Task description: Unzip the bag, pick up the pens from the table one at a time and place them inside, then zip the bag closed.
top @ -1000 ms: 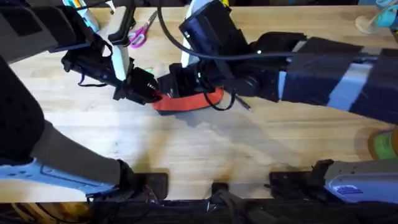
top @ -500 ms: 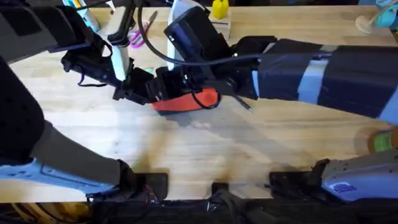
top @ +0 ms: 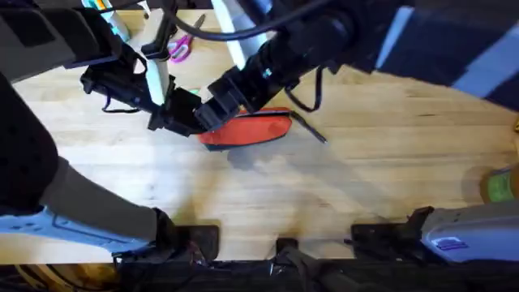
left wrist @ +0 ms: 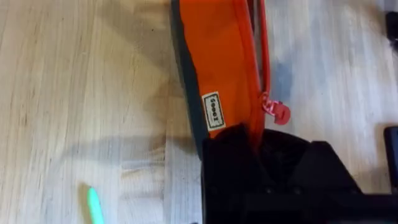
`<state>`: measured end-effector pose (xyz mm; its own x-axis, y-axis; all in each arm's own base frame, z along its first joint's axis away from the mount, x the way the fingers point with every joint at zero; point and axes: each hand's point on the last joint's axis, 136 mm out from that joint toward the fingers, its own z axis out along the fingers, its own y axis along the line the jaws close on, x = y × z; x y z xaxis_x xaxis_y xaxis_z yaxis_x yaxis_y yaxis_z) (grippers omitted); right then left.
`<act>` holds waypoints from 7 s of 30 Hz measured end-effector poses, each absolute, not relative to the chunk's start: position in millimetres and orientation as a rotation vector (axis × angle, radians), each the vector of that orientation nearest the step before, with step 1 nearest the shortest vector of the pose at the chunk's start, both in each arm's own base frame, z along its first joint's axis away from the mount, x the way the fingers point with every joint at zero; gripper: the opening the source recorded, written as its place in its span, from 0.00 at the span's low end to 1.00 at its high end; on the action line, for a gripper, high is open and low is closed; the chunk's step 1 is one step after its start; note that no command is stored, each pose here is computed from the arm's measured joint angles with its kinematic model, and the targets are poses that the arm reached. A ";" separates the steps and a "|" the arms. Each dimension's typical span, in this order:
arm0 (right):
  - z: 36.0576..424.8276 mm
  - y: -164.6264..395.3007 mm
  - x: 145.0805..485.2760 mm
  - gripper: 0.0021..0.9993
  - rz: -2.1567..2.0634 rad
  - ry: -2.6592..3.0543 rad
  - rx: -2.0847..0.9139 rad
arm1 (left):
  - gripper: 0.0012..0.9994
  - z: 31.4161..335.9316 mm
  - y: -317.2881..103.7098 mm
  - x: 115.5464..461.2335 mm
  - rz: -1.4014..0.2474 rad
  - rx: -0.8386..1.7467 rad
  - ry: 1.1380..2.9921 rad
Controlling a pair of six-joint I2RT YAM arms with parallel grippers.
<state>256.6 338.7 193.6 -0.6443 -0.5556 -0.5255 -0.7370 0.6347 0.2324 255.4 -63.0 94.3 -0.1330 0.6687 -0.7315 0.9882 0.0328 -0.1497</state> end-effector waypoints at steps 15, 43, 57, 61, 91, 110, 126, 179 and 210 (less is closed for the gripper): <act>217.7 326.2 263.0 0.99 0.382 2.048 -1.497 | 0.17 94.5 -63.2 255.3 -0.902 1.675 1.847; 199.5 293.7 278.2 0.99 0.386 1.795 -1.857 | 1.00 128.0 -28.5 264.8 -0.828 1.534 1.924; 201.0 296.6 275.8 0.09 0.404 1.760 -1.876 | 1.00 151.6 -10.8 267.3 -0.705 1.494 1.930; 200.6 296.6 274.8 0.03 0.410 1.762 -1.879 | 1.00 151.6 -10.8 267.3 -0.706 1.494 1.930; 104.2 326.5 272.5 0.03 0.560 1.889 -2.025 | 0.99 151.6 -10.9 267.2 -0.706 1.494 1.930; 87.9 327.8 272.5 0.99 0.580 1.919 -2.040 | 0.99 152.4 -12.0 264.8 -0.723 1.489 1.936; 105.1 301.4 290.6 0.99 0.235 2.128 -1.923 | 0.99 152.4 -12.0 264.7 -0.723 1.489 1.936; 56.9 148.3 273.0 0.99 0.221 2.660 -1.165 | 0.99 152.2 -11.7 265.5 -0.718 1.490 1.934; 35.7 155.4 286.9 0.05 0.135 2.672 -1.231 | 0.99 152.1 -11.6 265.5 -0.717 1.491 1.934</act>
<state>286.9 155.4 35.7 -0.6349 -0.7420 -0.2153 -0.7600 0.6500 0.0009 265.5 -11.6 152.1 -0.2007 0.6551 -0.7284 0.9716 0.2281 -0.0626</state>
